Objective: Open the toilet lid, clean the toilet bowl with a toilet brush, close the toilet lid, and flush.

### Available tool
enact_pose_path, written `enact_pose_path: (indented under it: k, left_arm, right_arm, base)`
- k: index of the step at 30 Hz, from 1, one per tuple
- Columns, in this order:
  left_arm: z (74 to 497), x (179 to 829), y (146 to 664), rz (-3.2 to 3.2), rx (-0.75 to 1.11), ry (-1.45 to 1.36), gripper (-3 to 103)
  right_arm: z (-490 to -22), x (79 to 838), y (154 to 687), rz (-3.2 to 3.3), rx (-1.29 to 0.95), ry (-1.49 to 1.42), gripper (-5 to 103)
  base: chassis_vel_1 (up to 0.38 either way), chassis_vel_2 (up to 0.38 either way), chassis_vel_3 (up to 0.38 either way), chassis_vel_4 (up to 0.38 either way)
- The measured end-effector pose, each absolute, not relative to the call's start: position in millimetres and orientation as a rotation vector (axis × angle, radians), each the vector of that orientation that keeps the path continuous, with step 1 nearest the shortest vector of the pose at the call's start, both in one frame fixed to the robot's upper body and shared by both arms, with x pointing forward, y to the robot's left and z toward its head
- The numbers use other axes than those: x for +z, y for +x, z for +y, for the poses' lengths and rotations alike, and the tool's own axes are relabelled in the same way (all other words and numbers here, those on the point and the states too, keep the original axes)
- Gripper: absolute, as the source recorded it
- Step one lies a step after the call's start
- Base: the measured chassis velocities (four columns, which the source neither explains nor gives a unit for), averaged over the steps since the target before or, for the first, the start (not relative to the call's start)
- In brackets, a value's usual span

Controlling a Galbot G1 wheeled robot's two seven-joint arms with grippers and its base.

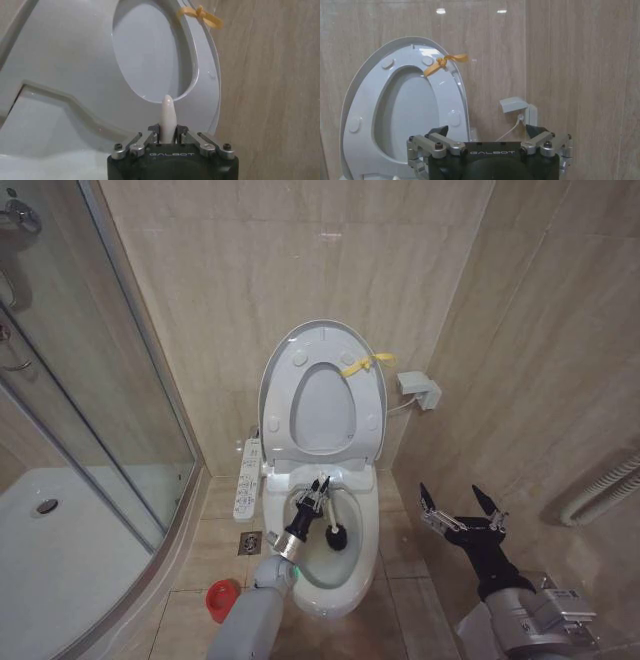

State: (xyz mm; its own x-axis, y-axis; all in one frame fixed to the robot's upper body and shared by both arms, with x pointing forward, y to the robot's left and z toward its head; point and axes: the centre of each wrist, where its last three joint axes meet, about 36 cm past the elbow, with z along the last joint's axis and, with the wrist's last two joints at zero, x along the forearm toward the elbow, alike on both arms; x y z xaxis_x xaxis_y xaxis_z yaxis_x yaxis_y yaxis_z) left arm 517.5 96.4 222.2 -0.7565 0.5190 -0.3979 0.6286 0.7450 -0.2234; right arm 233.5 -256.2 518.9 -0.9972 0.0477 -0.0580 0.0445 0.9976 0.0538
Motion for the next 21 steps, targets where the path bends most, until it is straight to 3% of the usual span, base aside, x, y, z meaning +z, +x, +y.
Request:
enact_pose_path:
  k: [8, 21]
  left_arm:
    - [95, 253, 542, 2.578, -0.554, 0.817, 21]
    - [103, 227, 518, 2.621, -0.527, 0.866, 21]
  right_arm:
    - [-256, 519, 233, 3.08, 0.081, 0.071, 100]
    - [-256, 519, 233, 3.08, 0.081, 0.071, 100]
  base:
    - [0.0, 0.0, 0.0, 0.0]
    - [0.0, 0.0, 0.0, 0.0]
